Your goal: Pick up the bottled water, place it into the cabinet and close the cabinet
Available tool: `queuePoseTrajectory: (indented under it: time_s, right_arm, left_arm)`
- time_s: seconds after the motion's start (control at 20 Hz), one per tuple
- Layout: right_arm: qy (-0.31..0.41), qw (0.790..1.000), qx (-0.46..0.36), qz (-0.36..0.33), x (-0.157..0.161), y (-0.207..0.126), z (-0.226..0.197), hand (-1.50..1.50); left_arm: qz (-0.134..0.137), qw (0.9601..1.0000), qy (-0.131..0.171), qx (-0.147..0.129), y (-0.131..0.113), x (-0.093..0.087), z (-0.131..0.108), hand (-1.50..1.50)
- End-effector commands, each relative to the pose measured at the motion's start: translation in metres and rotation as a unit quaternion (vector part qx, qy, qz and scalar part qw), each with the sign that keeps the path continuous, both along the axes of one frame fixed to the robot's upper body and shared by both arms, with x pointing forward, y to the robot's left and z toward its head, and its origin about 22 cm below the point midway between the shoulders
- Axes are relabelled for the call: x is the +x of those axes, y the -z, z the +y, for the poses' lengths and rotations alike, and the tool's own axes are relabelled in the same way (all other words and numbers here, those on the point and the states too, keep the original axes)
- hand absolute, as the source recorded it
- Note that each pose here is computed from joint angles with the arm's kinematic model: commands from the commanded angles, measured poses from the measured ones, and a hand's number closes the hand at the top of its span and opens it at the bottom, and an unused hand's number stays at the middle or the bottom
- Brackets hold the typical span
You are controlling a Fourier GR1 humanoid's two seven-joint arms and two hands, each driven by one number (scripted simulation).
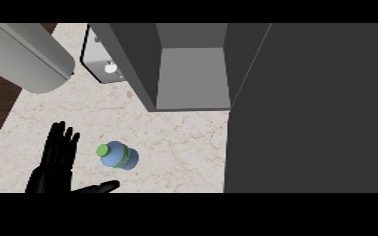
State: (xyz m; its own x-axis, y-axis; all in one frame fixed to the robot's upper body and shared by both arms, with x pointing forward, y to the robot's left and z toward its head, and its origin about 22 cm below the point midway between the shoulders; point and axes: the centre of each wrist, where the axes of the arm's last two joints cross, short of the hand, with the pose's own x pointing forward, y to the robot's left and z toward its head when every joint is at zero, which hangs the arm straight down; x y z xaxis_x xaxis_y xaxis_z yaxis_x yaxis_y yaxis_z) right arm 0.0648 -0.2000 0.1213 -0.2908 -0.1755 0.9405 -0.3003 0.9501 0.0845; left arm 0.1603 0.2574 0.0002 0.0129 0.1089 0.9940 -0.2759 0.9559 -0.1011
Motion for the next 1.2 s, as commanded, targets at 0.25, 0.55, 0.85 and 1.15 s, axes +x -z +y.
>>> queuePoseTrajectory:
  time_s: [0.25, 0.55, 0.85, 1.15]
  right_arm:
    - [0.003, 0.998, -0.04, -0.039, -0.022, -0.026, -0.009, -1.5]
    - [0.003, 0.999, -0.038, -0.032, -0.029, -0.028, -0.009, -1.5]
    - [0.015, 0.999, -0.037, -0.029, -0.034, -0.034, -0.006, -1.5]
    - [0.01, 0.998, -0.044, -0.031, -0.033, -0.019, -0.005, -1.5]
  left_arm:
    - [0.027, 0.9995, -0.003, -0.017, 0.077, 0.031, 0.014, -1.5]
    - [0.012, 0.9983, 0.031, -0.047, 0.125, 0.0, 0.011, -1.5]
    - [0.006, 0.9981, 0.04, -0.047, 0.151, 0.027, 0.0, -1.5]
    - [-0.03, 0.9969, 0.055, -0.046, 0.167, 0.032, 0.005, 1.5]
